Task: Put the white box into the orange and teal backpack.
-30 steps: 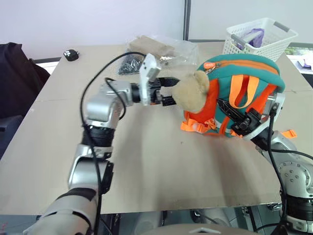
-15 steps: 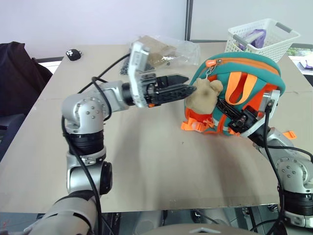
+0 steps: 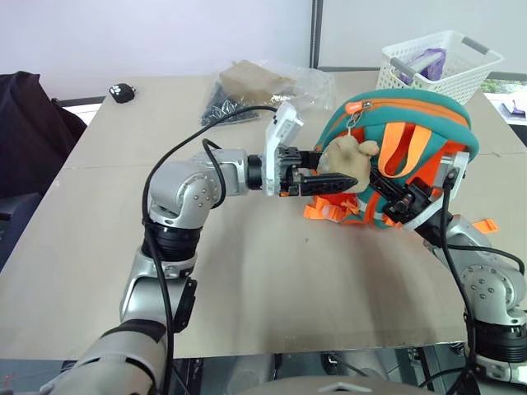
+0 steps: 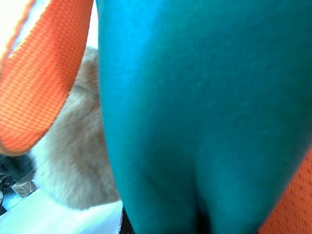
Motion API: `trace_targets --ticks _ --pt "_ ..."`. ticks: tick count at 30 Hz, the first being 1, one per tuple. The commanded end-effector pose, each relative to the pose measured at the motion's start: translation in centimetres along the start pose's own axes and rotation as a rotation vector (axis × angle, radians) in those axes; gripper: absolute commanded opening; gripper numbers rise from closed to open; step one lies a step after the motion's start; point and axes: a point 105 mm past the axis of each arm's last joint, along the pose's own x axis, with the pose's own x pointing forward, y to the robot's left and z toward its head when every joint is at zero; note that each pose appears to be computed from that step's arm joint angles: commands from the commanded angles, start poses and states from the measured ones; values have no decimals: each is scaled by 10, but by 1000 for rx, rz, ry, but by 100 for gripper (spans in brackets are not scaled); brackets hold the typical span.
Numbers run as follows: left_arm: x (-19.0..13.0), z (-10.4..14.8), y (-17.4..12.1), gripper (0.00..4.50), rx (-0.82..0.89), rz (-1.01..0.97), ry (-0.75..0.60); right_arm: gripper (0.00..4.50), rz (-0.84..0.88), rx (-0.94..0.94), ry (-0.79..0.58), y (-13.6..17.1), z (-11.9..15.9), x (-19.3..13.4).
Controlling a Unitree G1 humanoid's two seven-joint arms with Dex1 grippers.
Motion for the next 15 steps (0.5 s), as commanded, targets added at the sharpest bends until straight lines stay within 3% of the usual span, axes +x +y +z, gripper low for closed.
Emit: trace_targets --ticks 1,4,8,11,13,15 --pt "-6 15 -10 268 20 -49 -74 0 36 -26 -24 10 7 2" --pt "-12 18 -13 139 -4 -61 -119 0 38 -27 -19 10 6 2" --pt "-40 23 -3 59 -28 22 -175 0 37 -28 -17 9 6 1" --pt "-72 12 20 53 -19 189 -107 0 29 -31 -15 7 7 -1" --pt "-94 -11 45 52 -15 360 7 0 24 -31 -11 6 6 -3" --pt "-112 -50 68 52 -29 515 192 0 22 -30 -6 5 5 -3"
